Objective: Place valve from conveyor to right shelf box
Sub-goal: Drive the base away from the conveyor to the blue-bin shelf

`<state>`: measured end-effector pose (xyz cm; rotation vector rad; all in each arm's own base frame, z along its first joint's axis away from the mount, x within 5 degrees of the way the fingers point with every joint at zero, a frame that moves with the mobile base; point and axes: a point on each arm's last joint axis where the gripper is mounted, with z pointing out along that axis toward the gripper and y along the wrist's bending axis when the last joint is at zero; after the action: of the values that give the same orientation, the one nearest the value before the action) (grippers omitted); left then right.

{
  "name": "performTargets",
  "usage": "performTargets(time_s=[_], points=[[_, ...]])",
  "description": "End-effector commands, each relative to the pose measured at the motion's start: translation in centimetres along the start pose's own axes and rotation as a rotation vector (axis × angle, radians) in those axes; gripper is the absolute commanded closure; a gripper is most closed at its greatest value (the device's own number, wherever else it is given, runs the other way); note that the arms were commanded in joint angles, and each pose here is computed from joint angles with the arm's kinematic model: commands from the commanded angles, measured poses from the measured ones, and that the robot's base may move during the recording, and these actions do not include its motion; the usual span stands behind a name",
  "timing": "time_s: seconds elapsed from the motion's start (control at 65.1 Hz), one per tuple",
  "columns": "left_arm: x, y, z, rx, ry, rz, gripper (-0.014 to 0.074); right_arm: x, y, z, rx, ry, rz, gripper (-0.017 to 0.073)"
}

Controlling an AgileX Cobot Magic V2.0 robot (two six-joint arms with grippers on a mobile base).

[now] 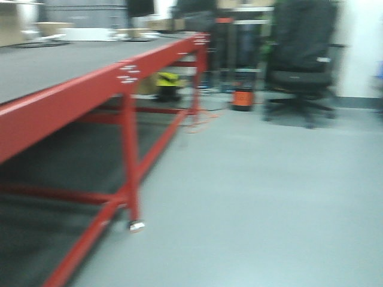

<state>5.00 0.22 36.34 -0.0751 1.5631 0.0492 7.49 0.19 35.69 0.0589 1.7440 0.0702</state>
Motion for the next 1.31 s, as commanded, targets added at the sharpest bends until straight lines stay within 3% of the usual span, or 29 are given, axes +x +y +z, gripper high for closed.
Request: performTargets(time_s=[0.0, 1.29], points=[[-0.76, 0.00, -0.32, -0.002, -0.068, -0.012, 0.0705, -0.95, -0.01, -0.36, 0.005, -0.088, -0.009, 0.0722], [-0.76, 0.00, -0.32, -0.002, -0.068, -0.012, 0.0705, -0.95, -0.01, -0.36, 0.005, -0.088, -0.009, 0.0722]])
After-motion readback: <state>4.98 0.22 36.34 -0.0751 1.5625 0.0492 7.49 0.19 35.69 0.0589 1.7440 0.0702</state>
